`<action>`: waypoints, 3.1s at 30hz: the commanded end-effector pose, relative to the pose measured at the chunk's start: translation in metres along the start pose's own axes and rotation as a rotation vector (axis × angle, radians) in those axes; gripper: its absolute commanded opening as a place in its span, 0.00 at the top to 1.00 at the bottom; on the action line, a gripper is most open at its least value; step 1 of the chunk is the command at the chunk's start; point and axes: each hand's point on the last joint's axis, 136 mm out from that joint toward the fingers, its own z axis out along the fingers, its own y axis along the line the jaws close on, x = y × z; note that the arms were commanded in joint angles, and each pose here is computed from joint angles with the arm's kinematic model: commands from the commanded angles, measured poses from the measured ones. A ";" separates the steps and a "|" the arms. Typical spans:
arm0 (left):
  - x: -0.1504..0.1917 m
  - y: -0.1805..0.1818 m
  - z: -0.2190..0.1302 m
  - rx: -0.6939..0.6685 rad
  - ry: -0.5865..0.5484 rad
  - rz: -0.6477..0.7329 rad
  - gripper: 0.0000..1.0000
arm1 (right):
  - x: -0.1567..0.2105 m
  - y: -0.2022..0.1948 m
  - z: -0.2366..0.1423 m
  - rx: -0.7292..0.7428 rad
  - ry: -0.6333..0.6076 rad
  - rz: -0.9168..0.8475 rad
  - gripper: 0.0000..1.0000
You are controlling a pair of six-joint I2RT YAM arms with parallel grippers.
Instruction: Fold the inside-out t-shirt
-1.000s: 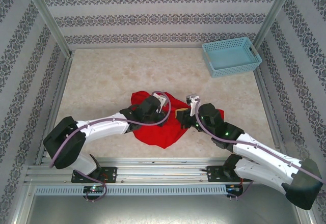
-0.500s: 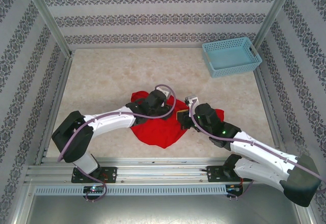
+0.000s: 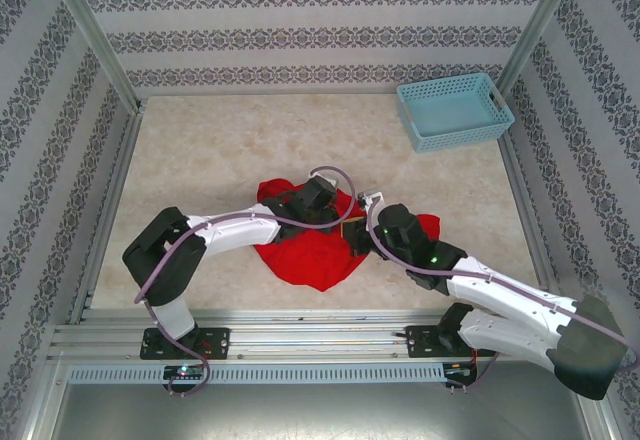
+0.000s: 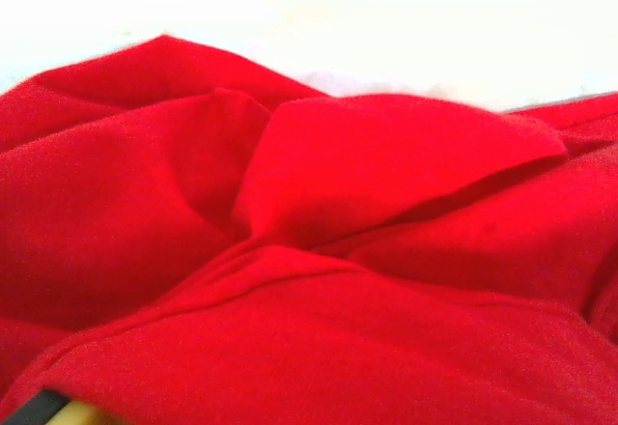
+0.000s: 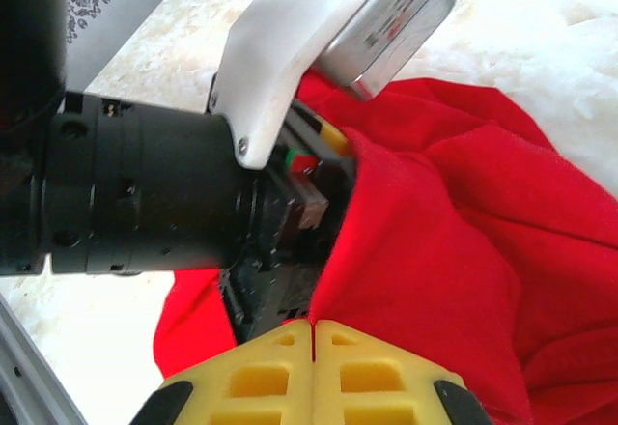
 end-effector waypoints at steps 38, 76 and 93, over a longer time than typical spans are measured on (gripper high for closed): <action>0.007 -0.013 -0.150 0.447 -0.318 -0.073 1.00 | 0.016 -0.119 0.012 0.519 0.145 0.254 1.00; 0.012 -0.013 -0.106 0.283 -0.129 0.135 0.18 | -0.032 0.043 -0.017 -0.258 -0.108 0.031 1.00; 0.012 -0.060 -0.075 0.494 -0.052 0.055 1.00 | 0.014 -0.054 -0.021 0.212 -0.023 0.118 0.93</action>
